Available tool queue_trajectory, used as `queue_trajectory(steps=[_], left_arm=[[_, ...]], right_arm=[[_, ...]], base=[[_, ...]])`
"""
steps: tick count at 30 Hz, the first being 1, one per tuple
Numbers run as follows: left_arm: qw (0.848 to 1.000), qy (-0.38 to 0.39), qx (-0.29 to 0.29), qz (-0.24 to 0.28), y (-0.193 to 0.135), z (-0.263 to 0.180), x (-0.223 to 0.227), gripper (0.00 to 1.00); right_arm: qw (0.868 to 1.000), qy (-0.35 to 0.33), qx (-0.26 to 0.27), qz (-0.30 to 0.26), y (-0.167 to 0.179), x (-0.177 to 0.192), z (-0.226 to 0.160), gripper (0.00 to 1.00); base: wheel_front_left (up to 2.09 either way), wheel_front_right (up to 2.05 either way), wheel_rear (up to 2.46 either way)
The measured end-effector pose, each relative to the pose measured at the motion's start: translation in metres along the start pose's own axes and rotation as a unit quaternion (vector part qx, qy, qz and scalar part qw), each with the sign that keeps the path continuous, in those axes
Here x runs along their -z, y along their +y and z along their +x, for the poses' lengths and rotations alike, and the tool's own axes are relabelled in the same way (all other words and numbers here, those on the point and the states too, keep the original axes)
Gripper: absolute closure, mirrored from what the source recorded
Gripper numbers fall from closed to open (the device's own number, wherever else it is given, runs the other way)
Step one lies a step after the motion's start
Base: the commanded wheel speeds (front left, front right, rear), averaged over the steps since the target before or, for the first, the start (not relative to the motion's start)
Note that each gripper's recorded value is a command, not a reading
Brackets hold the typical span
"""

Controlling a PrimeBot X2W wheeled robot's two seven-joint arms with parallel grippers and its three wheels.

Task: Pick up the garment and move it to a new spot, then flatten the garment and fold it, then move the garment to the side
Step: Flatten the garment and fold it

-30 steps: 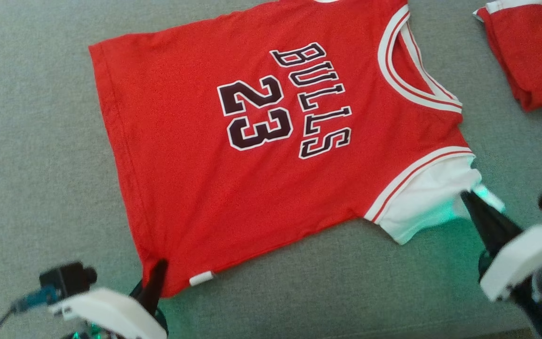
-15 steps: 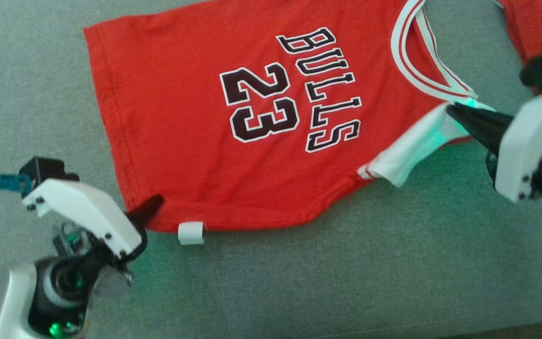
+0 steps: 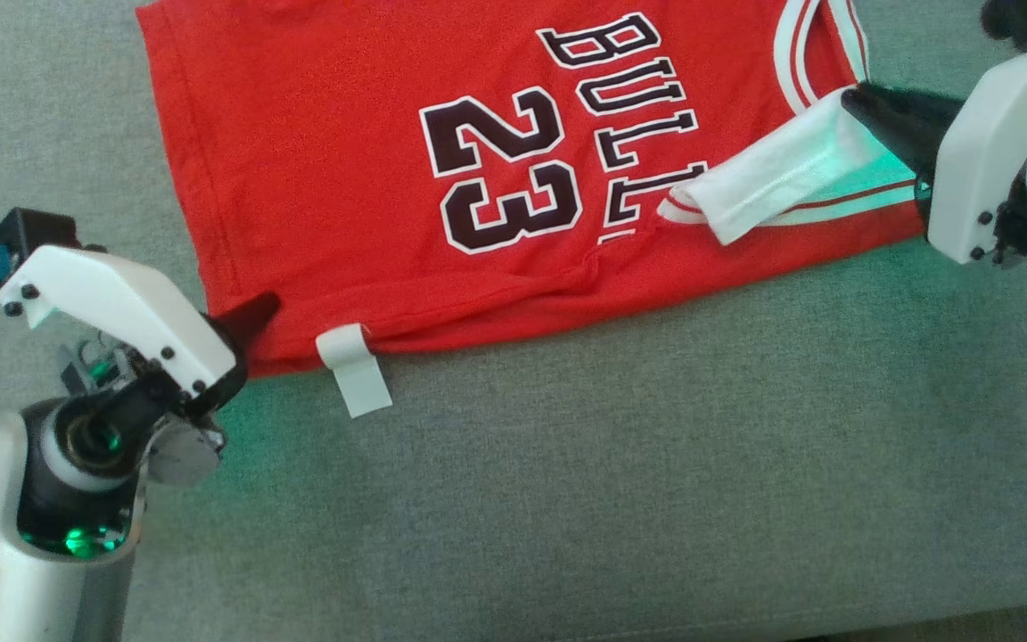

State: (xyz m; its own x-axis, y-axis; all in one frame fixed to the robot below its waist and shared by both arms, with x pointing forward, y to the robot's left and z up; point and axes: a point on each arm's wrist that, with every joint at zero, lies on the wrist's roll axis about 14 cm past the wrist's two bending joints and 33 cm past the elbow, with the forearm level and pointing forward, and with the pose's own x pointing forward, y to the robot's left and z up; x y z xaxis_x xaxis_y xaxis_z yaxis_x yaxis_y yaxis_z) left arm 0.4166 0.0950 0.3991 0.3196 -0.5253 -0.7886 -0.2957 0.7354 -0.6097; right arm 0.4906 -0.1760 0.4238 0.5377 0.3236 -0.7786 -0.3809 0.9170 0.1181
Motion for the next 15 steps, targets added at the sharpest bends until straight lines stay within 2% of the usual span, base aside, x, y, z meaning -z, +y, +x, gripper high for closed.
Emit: queue_trajectory(steps=[5,9,12,15], left_arm=[[0.999,-0.031,0.008,-0.004,-0.003,-0.008,-0.01,0.0],[0.993,-0.105,0.038,-0.03,-0.01,-0.031,-0.029,0.0],[0.985,-0.159,0.06,-0.008,-0.018,-0.049,-0.032,0.0],[0.975,-0.21,0.049,0.057,-0.014,-0.06,-0.023,0.0]], right_arm=[[0.998,-0.064,0.007,0.005,-0.004,-0.02,-0.005,0.0],[0.99,-0.138,0.017,0.018,-0.009,-0.04,-0.028,0.0],[0.987,-0.154,0.031,0.028,-0.011,-0.023,-0.043,0.0],[0.988,-0.137,0.053,0.049,-0.015,0.018,-0.054,0.0]], base=[[0.0,0.0,0.0],[0.0,0.0,0.0],[0.0,0.0,0.0],[0.0,0.0,0.0]])
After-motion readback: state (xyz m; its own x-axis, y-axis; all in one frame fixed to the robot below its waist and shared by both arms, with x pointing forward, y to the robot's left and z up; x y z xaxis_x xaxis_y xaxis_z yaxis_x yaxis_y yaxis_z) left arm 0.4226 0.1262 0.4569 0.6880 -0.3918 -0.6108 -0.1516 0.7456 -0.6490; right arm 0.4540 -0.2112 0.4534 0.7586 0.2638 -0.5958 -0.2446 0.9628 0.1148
